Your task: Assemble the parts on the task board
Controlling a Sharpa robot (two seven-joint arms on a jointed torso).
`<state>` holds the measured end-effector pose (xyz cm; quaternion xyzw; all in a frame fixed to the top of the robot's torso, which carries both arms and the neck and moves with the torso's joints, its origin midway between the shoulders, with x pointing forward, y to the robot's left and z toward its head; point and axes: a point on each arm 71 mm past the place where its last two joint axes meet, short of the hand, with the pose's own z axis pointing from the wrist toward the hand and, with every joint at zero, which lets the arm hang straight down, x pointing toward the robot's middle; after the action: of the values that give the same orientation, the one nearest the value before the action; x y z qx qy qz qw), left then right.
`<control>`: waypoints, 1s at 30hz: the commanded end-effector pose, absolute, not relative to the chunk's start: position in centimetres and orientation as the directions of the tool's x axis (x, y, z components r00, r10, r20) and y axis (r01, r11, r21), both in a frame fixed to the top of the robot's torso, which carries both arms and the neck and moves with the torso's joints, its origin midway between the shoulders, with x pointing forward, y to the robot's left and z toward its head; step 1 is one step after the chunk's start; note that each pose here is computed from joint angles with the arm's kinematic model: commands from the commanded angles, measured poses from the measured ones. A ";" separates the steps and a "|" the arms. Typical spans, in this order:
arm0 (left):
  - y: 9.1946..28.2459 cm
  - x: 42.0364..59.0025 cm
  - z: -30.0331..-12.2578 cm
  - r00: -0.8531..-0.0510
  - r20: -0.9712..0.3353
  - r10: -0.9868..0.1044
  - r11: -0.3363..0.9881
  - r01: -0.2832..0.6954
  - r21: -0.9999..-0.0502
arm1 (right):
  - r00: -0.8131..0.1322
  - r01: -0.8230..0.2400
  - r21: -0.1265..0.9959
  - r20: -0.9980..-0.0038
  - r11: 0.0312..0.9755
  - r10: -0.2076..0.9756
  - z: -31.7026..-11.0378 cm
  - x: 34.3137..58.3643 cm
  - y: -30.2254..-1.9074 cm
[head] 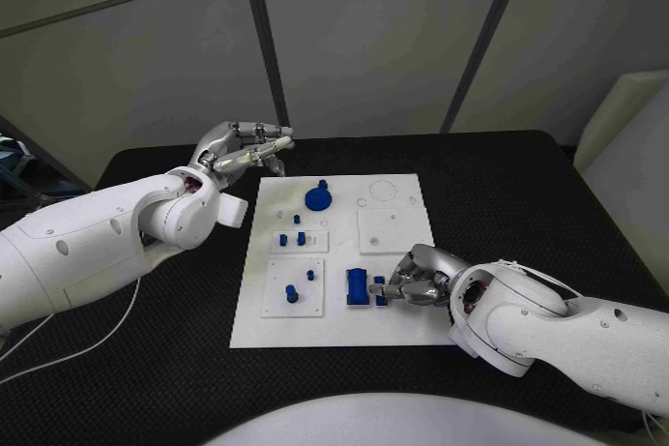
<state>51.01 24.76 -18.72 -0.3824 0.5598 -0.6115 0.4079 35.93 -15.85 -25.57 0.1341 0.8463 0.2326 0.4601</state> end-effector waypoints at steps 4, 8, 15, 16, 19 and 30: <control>24.7 51.1 -18.6 -0.379 0.016 -0.925 -0.049 0.075 -0.996 | -0.543 -0.016 0.517 -0.723 0.856 0.427 -25.4 35.8 -16.0; 24.6 51.1 -18.6 -0.379 0.017 -0.925 -0.049 0.075 -0.996 | -0.551 -0.024 0.505 -0.727 0.863 0.410 -25.5 35.9 -16.2; 24.7 51.1 -18.7 -0.378 0.017 -0.926 -0.048 0.074 -0.996 | -0.566 -0.044 0.496 -0.728 0.867 0.388 -25.6 35.9 -16.0; 24.7 51.1 -18.7 -0.378 0.016 -0.926 -0.048 0.074 -0.996 | -0.566 -0.045 0.496 -0.728 0.867 0.387 -25.7 35.9 -16.0; 24.7 51.1 -18.7 -0.378 0.016 -0.926 -0.048 0.074 -0.996 | -0.563 -0.042 0.496 -0.729 0.868 0.389 -25.7 36.0 -16.0; 24.7 51.1 -18.7 -0.377 0.016 -0.926 -0.046 0.071 -0.996 | -0.555 -0.001 0.490 -0.725 0.872 0.407 -26.6 37.1 -16.6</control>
<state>51.11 24.77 -18.79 -0.3833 0.5601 -0.6104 0.4084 36.96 -16.37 -26.35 0.1173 0.8510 0.2262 0.4592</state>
